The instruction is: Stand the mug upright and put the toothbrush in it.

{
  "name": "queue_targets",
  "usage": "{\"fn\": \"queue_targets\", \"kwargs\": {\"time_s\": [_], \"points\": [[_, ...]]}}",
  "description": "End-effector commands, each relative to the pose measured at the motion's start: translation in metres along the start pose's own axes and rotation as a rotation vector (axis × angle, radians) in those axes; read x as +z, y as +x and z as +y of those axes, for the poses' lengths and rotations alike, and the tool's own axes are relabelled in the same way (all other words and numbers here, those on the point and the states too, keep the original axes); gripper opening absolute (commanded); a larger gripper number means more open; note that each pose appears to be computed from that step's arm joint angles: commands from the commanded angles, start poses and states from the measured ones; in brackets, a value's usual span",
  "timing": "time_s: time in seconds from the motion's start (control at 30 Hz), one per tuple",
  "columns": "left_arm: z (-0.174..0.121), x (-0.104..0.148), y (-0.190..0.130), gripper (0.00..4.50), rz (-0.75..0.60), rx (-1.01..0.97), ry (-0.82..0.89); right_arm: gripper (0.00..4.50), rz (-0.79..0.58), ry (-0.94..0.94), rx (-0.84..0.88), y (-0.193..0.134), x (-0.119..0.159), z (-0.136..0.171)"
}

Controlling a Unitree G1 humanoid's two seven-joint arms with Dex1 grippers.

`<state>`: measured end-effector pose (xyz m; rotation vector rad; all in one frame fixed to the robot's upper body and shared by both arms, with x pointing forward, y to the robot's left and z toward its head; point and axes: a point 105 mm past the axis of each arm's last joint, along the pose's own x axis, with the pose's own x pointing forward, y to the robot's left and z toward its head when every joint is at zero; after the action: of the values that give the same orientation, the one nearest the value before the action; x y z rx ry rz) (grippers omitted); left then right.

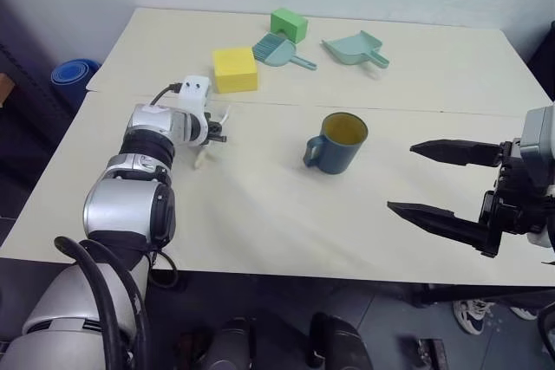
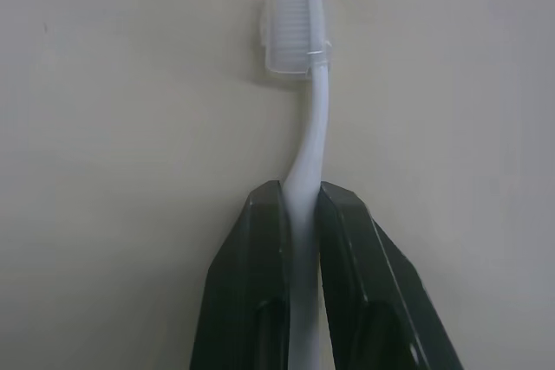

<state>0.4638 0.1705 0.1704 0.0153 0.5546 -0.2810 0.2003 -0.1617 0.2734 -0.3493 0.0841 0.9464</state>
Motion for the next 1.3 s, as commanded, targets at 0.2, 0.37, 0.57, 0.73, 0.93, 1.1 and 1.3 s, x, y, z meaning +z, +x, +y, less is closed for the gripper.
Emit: {"fn": "queue_targets", "kwargs": {"time_s": [0.2, 0.37, 0.57, 0.73, 0.93, 1.1, 1.3], "points": [[-0.093, 0.128, -0.055, 0.19, -0.583, -0.524, -0.156, 4.50, -0.078, 0.099, -0.176, -0.017, -0.005, -0.011], [-0.165, 0.158, -0.085, 0.19, -0.757, -0.759, -0.049, 4.50, -0.087, 0.137, -0.247, -0.020, -0.011, -0.013], [-0.222, 0.147, -0.080, 0.19, -0.795, -0.860, 0.081, 4.50, -0.092, 0.147, -0.294, -0.022, -0.013, -0.014], [-0.240, 0.122, -0.060, 0.19, -0.776, -0.857, 0.119, 4.50, -0.103, 0.155, -0.333, -0.026, -0.012, -0.015], [-0.252, 0.092, -0.042, 0.19, -0.791, -0.858, 0.152, 4.50, -0.119, 0.164, -0.352, -0.028, -0.008, -0.014], [-0.254, 0.076, -0.031, 0.19, -0.779, -0.843, 0.117, 4.50, -0.121, 0.168, -0.362, -0.033, -0.004, -0.015], [-0.246, 0.084, -0.039, 1.82, -0.836, -0.860, 0.086, 4.50, -0.122, 0.171, -0.356, -0.033, -0.004, -0.018]]}}
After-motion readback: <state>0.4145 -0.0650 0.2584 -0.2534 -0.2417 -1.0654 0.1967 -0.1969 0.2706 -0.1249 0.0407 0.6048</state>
